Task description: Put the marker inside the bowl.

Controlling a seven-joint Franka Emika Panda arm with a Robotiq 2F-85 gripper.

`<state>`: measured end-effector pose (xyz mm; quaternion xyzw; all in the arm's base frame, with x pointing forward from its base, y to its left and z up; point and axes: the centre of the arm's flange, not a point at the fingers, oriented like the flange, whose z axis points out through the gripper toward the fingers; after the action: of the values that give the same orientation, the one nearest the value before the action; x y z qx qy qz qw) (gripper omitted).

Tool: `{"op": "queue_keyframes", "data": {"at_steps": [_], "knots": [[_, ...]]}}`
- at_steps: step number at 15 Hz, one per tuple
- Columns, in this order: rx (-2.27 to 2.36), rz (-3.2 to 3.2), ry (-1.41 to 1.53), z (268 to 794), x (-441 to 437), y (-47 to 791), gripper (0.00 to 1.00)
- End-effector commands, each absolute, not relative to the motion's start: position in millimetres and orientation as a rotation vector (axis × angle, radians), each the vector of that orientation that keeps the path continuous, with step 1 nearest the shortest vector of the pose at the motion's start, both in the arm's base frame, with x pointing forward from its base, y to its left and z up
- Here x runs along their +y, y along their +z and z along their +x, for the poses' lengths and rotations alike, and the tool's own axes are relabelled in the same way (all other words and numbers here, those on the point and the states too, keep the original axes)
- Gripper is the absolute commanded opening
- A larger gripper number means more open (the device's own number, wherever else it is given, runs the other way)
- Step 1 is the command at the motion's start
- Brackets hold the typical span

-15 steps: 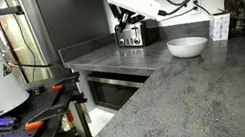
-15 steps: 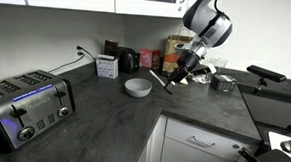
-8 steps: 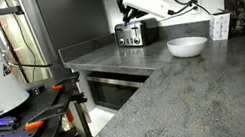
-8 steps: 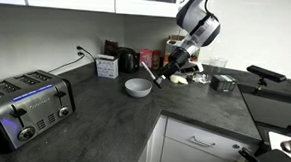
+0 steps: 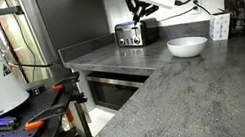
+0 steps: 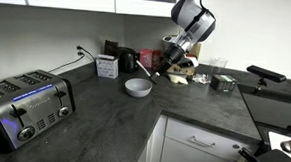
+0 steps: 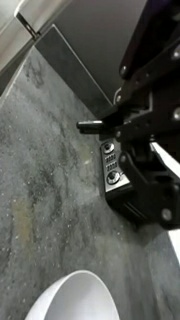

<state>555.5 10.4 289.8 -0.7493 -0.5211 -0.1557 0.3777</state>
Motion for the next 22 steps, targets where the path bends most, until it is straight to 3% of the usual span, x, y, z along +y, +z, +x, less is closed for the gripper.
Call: {"op": "queue_keyframes", "data": {"at_steps": [1, 7, 8, 15, 22], "knots": [[-1.325, -1.922, -0.396, 555.3, 10.7, 292.1, 0.15], [-1.321, -1.924, -0.393, 553.7, 10.2, 291.6, 0.15], [-1.321, -1.924, -0.393, 553.7, 10.2, 291.6, 0.04], [-1.280, -1.910, -0.737, 576.3, 0.3, 251.6, 0.04], [-1.305, -2.046, -0.842, 609.8, 16.6, 224.9, 0.04]]}}
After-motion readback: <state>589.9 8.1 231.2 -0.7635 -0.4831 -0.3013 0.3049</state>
